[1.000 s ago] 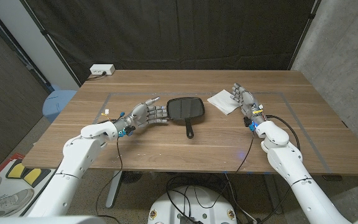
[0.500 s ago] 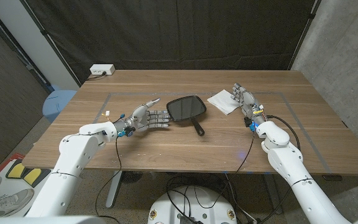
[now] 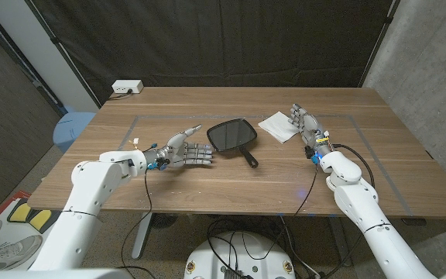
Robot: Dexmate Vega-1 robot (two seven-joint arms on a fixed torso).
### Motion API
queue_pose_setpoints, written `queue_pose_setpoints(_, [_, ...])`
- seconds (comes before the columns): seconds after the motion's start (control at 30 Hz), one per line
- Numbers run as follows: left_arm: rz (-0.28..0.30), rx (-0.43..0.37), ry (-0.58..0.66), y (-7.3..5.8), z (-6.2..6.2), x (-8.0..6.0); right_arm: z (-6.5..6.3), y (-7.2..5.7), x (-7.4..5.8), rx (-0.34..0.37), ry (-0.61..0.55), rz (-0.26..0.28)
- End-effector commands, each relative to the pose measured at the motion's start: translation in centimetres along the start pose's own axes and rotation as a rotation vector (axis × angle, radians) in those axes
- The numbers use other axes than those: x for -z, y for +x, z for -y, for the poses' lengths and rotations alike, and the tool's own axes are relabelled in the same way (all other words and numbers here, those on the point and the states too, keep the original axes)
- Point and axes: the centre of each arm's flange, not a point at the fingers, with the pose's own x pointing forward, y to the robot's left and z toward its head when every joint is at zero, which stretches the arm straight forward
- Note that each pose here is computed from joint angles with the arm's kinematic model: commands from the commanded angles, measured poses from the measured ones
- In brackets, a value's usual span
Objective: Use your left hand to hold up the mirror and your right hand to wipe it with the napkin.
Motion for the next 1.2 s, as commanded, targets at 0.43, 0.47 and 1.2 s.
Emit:
queue_pose_setpoints(0.43, [-0.181,0.267,0.03,3.5,1.6,-0.2,0.1,-0.5,-0.3,0.015,-0.003,0.011])
queue_pose_setpoints(0.47, [-0.187,0.279,0.028,3.6,1.7,-0.1,0.2,-0.6,-0.3,0.016,-0.002,0.011])
queue_pose_setpoints(1.2, [-0.137,0.478,-0.111,8.0,6.9,2.0,0.5,-1.1,0.1,0.023,0.008,0.013])
